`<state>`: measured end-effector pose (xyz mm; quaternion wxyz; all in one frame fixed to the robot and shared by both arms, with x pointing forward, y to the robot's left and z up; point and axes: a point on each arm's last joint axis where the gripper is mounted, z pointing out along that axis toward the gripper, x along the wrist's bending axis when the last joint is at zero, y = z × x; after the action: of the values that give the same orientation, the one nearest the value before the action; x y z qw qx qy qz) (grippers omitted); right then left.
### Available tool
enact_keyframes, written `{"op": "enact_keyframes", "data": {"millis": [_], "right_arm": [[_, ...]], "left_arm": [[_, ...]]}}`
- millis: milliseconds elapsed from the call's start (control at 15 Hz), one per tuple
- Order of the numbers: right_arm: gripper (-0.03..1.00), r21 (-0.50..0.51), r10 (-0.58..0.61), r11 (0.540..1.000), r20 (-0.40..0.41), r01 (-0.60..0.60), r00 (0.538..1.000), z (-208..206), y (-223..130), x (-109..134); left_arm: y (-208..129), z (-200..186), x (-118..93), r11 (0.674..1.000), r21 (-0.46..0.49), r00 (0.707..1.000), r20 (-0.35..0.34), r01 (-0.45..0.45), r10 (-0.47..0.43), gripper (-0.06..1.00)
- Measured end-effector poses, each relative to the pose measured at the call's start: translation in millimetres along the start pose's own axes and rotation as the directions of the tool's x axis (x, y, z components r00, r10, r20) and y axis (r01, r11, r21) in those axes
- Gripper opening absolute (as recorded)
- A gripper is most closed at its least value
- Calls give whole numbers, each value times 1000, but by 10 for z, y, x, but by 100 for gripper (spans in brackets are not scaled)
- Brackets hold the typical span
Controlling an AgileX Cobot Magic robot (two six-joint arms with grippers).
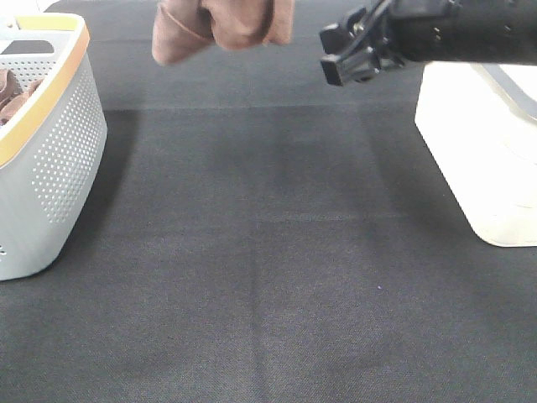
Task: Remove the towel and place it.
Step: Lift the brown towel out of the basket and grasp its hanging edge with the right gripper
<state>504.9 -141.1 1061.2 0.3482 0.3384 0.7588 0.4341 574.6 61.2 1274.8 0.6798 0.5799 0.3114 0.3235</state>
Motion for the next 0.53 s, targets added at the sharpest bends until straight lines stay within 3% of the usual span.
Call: {"op": "enact_keyframes", "data": {"millis": [533], "right_arm": [[61, 9, 55, 998, -32, -55, 998, 9, 12, 25]], "left_arm": [[-1, 0, 1, 1000, 1, 1000, -1, -5, 5, 0]]}}
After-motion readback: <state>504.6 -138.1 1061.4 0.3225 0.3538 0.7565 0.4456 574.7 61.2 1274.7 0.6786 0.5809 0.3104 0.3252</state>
